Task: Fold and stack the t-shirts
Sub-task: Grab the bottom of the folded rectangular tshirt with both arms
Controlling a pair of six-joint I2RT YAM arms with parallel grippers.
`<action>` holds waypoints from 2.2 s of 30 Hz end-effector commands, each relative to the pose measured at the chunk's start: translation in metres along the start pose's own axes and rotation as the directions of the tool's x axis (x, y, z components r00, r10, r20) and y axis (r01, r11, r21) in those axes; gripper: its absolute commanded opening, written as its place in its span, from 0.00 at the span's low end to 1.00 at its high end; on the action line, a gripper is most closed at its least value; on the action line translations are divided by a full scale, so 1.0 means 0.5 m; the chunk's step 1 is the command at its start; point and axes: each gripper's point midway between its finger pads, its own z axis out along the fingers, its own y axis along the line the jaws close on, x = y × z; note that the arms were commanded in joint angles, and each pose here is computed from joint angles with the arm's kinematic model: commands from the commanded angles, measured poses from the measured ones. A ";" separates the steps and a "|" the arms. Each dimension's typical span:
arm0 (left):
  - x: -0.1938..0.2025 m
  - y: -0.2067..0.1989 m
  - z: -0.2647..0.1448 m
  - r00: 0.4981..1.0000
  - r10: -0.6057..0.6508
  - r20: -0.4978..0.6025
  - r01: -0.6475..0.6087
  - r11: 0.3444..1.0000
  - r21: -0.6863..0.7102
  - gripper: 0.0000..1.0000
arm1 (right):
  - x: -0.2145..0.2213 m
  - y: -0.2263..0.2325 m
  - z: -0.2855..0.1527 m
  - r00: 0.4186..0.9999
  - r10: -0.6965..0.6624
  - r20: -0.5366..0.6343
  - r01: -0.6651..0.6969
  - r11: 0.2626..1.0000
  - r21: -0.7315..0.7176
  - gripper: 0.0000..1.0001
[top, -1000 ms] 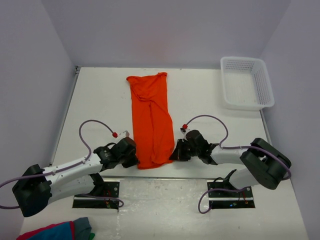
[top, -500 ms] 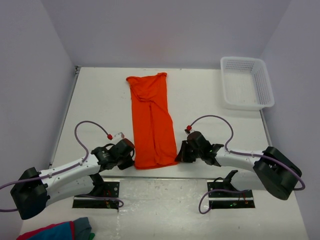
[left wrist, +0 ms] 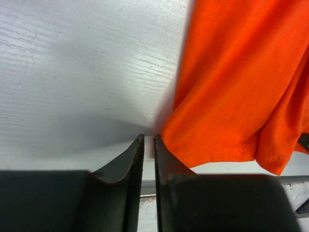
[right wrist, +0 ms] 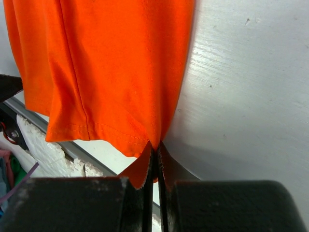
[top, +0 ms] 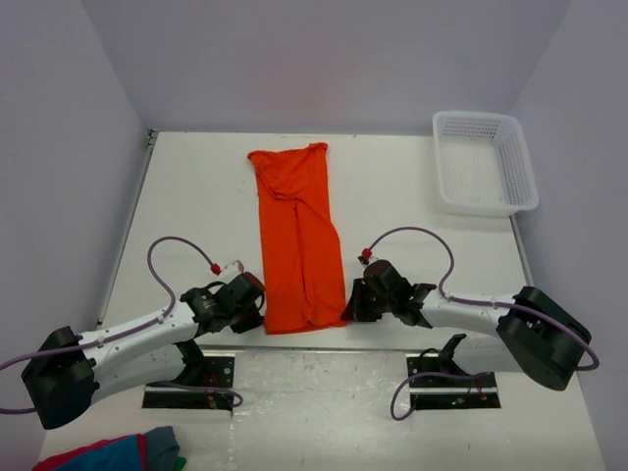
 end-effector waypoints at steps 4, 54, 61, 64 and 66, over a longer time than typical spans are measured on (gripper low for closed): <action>-0.004 -0.027 -0.021 1.000 -0.013 0.009 0.013 0.999 0.040 0.35 | 0.033 -0.038 0.010 0.999 -0.003 -0.053 0.007 0.997 0.079 0.00; 0.092 -0.062 0.019 0.981 -0.024 -0.195 0.063 0.979 0.196 0.32 | 0.039 -0.043 0.020 0.999 -0.004 -0.045 0.008 0.997 0.075 0.00; 0.090 -0.057 0.012 0.981 -0.034 -0.189 0.073 0.977 0.201 0.00 | 0.038 -0.044 0.018 0.999 -0.004 -0.044 0.007 0.997 0.081 0.00; 0.088 -0.048 0.009 0.982 -0.041 -0.183 0.075 0.980 0.183 0.00 | 0.039 -0.049 0.017 0.999 0.002 -0.043 0.002 0.995 0.096 0.00; 0.086 -0.045 0.007 0.983 -0.046 -0.178 0.078 0.981 0.176 0.00 | 0.030 -0.054 0.014 1.000 0.003 -0.019 -0.001 0.993 0.117 0.00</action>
